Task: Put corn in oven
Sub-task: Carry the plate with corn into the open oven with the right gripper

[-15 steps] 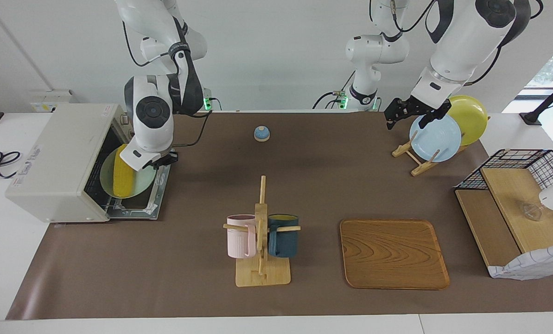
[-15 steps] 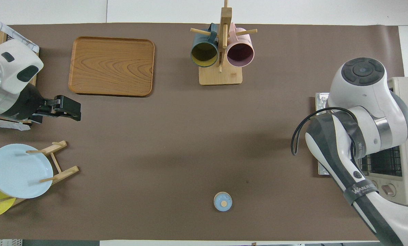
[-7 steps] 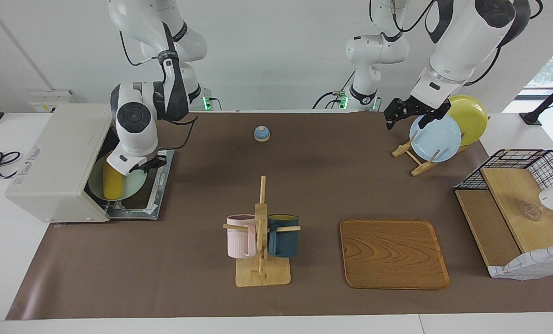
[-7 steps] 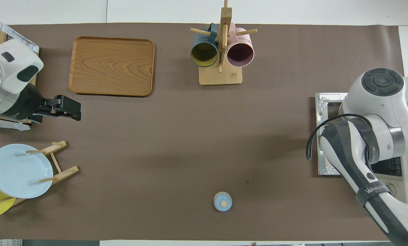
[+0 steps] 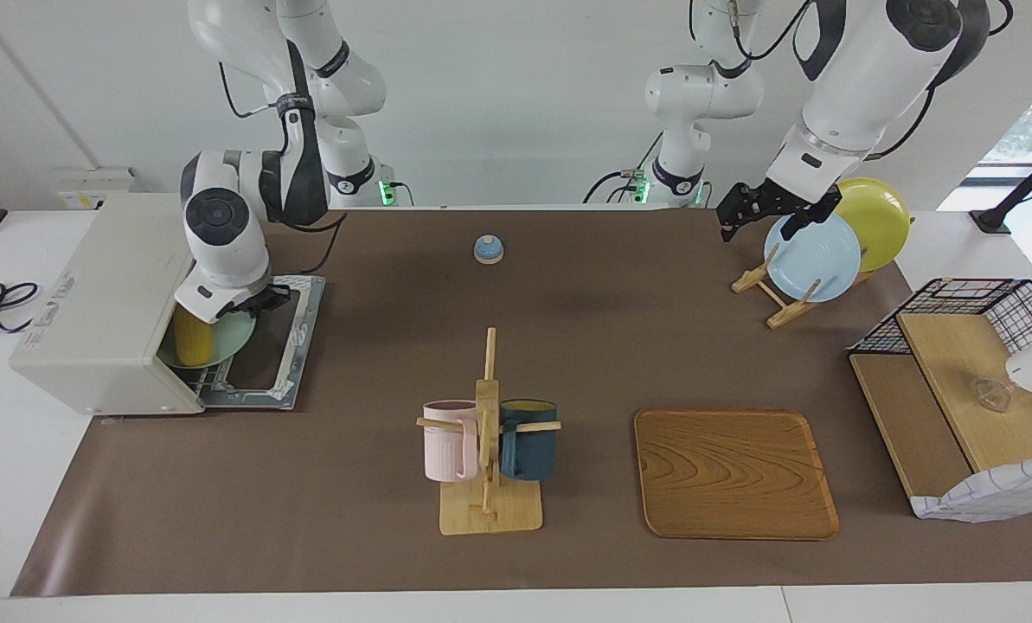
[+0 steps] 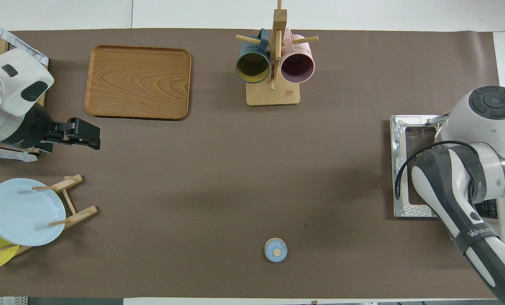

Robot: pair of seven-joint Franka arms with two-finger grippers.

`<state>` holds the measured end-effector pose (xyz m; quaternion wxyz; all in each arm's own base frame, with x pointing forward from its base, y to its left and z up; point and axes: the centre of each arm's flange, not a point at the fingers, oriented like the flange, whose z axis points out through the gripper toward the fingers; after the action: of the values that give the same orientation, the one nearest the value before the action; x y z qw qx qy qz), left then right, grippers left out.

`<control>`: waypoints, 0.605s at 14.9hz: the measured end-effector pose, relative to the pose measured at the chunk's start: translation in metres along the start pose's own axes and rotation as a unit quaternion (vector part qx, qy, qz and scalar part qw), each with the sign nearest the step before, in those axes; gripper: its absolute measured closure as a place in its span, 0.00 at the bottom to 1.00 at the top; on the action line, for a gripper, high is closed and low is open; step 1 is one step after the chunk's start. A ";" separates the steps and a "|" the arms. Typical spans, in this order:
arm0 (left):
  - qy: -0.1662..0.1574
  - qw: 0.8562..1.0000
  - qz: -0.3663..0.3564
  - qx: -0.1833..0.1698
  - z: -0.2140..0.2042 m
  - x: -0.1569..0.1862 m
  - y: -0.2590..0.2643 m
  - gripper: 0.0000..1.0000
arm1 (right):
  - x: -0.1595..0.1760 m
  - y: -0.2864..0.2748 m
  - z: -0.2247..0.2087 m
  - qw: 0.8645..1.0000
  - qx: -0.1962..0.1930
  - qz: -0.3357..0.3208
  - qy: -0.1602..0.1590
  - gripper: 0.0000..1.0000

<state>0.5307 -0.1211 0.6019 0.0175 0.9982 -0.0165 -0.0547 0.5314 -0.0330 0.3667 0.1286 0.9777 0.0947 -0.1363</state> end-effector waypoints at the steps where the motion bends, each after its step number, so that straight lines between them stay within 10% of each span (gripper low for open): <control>1: 0.000 1.000 0.000 0.000 0.000 0.000 0.000 0.00 | -0.001 0.001 0.001 1.000 0.001 0.001 -0.001 0.97; 9: 0.001 1.000 0.000 0.000 0.000 0.000 0.000 0.00 | -0.007 0.002 0.007 1.000 0.003 0.002 -0.007 0.97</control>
<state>0.5308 -0.1211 0.6020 0.0176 0.9983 -0.0164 -0.0540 0.5238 -0.0381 0.3626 0.1270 0.9773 0.0911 -0.1433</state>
